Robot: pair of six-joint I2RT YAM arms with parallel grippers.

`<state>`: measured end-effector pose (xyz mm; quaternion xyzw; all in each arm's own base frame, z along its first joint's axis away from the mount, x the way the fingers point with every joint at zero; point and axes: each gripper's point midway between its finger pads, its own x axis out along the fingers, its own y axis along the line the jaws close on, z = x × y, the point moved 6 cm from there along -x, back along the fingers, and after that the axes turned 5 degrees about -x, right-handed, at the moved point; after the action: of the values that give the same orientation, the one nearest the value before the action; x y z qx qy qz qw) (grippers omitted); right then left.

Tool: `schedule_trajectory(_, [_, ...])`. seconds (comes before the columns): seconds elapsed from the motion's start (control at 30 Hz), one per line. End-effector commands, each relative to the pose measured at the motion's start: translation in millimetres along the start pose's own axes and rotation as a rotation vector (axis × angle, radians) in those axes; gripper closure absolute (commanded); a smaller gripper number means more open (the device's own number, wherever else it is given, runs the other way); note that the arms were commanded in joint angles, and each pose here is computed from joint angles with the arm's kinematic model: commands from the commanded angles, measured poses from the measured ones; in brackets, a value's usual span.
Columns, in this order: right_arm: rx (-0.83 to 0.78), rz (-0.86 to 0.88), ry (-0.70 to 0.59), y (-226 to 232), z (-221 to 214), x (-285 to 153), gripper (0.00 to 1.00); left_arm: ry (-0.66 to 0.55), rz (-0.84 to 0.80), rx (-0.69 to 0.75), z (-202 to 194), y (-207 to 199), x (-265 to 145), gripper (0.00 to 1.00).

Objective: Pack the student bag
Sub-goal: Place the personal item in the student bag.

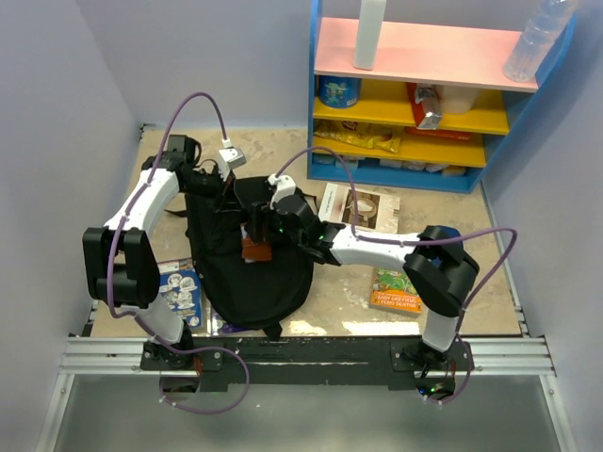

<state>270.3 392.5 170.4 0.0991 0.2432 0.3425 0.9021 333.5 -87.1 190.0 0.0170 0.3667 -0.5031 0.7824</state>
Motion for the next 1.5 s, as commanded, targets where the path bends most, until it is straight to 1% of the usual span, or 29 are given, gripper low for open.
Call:
schedule_trajectory(0.0, [-0.002,-0.028,-0.099,-1,16,15,0.22,-0.045,-0.030,0.057,9,-16,-8,1.00])
schedule_trajectory(0.03, [-0.010,-0.055,-0.060,-6,4,21,0.19,-0.043,-0.032,0.059,8,-17,-8,1.00])
schedule_trajectory(0.13, [-0.016,-0.097,-0.023,-13,-5,24,0.14,-0.041,-0.030,0.066,8,-18,-9,1.00])
schedule_trajectory(0.23, [-0.009,-0.120,-0.011,-19,-14,16,0.09,-0.035,-0.030,0.071,7,-18,-9,1.00])
schedule_trajectory(0.33, [-0.006,-0.138,-0.020,-25,-15,0,0.07,-0.023,-0.028,0.067,3,-16,-8,1.00])
schedule_trajectory(0.47, [-0.016,-0.055,0.012,-22,-23,-25,0.08,-0.015,-0.026,0.068,1,-15,-7,1.00])
schedule_trajectory(0.53, [-0.022,-0.021,0.016,-21,-25,-32,0.10,-0.015,-0.024,0.069,1,-15,-7,1.00])
schedule_trajectory(0.57, [-0.032,-0.010,0.033,-26,-29,-35,0.11,-0.016,-0.023,0.070,1,-15,-7,1.00])
schedule_trajectory(0.63, [-0.027,0.069,0.066,-23,-32,-39,0.14,-0.017,-0.021,0.071,1,-15,-7,1.00])
schedule_trajectory(0.67, [-0.023,0.070,0.087,-31,-37,-39,0.15,-0.017,-0.023,0.070,1,-15,-7,1.00])
schedule_trajectory(0.7, [-0.021,0.108,0.119,-31,-43,-38,0.15,-0.017,-0.023,0.068,1,-15,-7,1.00])
schedule_trajectory(0.73, [-0.019,0.112,0.140,-34,-48,-36,0.16,-0.018,-0.023,0.071,2,-16,-7,1.00])
schedule_trajectory(0.87, [0.060,0.139,0.136,-57,-44,-26,0.19,-0.019,-0.019,0.076,2,-16,-9,1.00])
schedule_trajectory(1.0, [0.092,0.219,0.115,-57,-34,-18,0.25,-0.014,-0.014,0.084,2,-17,-11,1.00])
schedule_trajectory(1.03, [0.091,0.251,0.089,-52,-27,-16,0.27,-0.012,-0.009,0.087,2,-17,-11,1.00])
schedule_trajectory(1.2, [0.173,0.383,0.117,-38,-34,-9,0.38,-0.010,-0.008,0.089,2,-17,-11,1.00])
schedule_trajectory(1.23, [0.182,0.401,0.099,-36,-33,-9,0.39,-0.010,-0.009,0.087,2,-17,-11,1.00])
schedule_trajectory(1.3, [0.214,0.423,0.104,-34,-36,-11,0.43,-0.009,-0.010,0.086,1,-17,-11,1.00])
schedule_trajectory(1.43, [0.226,0.445,0.092,-32,-34,-15,0.53,-0.004,-0.007,0.090,0,-16,-10,1.00])
schedule_trajectory(1.47, [0.228,0.451,0.090,-30,-32,-15,0.58,-0.002,-0.006,0.087,-1,-15,-9,1.00])
